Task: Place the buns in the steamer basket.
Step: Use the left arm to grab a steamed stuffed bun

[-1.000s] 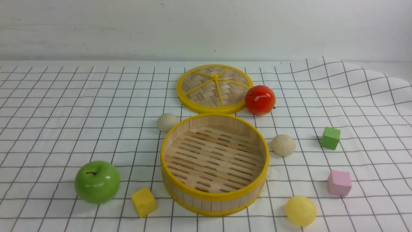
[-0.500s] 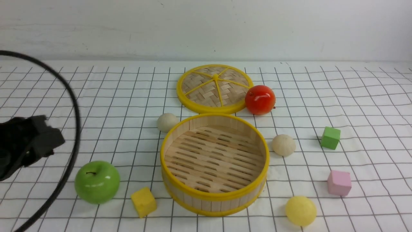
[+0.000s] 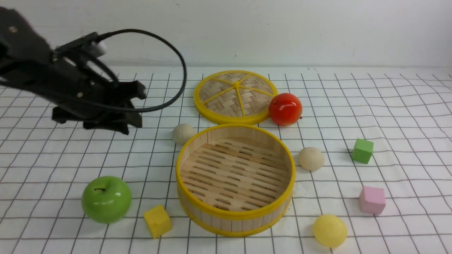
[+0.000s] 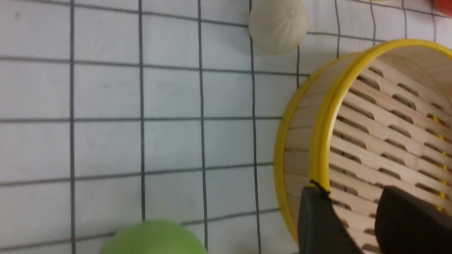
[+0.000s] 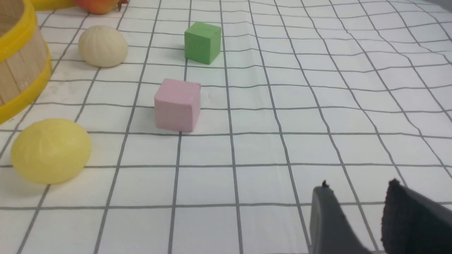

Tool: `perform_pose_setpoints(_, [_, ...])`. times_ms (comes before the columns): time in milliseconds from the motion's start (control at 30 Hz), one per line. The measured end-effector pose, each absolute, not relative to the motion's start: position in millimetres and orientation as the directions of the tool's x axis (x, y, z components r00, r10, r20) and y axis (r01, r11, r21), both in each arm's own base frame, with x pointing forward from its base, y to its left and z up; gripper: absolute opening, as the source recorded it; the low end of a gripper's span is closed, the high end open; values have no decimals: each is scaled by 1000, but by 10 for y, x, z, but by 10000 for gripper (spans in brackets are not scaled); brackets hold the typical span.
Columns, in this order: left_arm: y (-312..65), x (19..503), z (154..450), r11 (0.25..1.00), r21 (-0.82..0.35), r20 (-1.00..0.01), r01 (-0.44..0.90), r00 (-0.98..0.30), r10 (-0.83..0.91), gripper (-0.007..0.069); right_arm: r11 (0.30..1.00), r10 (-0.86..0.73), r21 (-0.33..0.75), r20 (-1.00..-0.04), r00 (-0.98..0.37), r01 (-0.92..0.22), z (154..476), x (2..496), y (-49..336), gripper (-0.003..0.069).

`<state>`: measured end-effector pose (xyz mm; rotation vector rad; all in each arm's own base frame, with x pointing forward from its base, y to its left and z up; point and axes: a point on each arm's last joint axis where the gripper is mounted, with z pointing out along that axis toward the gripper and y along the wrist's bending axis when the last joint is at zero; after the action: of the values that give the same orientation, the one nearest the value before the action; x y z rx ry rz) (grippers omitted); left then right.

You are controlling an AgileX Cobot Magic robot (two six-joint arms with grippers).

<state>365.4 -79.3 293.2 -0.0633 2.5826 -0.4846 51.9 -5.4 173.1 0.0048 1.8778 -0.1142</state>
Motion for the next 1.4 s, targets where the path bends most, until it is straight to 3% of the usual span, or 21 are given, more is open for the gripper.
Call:
perform_pose_setpoints(133, [-1049,3998,2806,957,-286,-467,47,-879,-96,238,995,-54,-77,-951,-305,61,1731,519,-54,239])
perform_pose_setpoints(300, [-1242,4345,2648,957,-286,-466,-41,-867,-176,238,995,-54,-77,-951,-305,61,1731,519,-54,239])
perform_pose_setpoints(533, [-1372,4641,2453,955,-296,-534,-15,-827,-178,238,995,-54,-77,-951,-305,61,1731,519,-54,239])
perform_pose_setpoints(867, [-1417,4764,2138,973,-201,-570,117,-821,-19,238,995,-54,-77,-951,-305,61,1731,519,-54,239])
perform_pose_setpoints(1133, [-1432,4814,1861,975,-184,-536,123,-844,5,238,995,-54,-77,-951,-305,61,1731,519,-54,239])
perform_pose_setpoints(1400, [-1441,4817,1837,973,-196,-530,120,-848,-2,215,995,-54,-77,-951,-305,61,1731,519,-54,239])
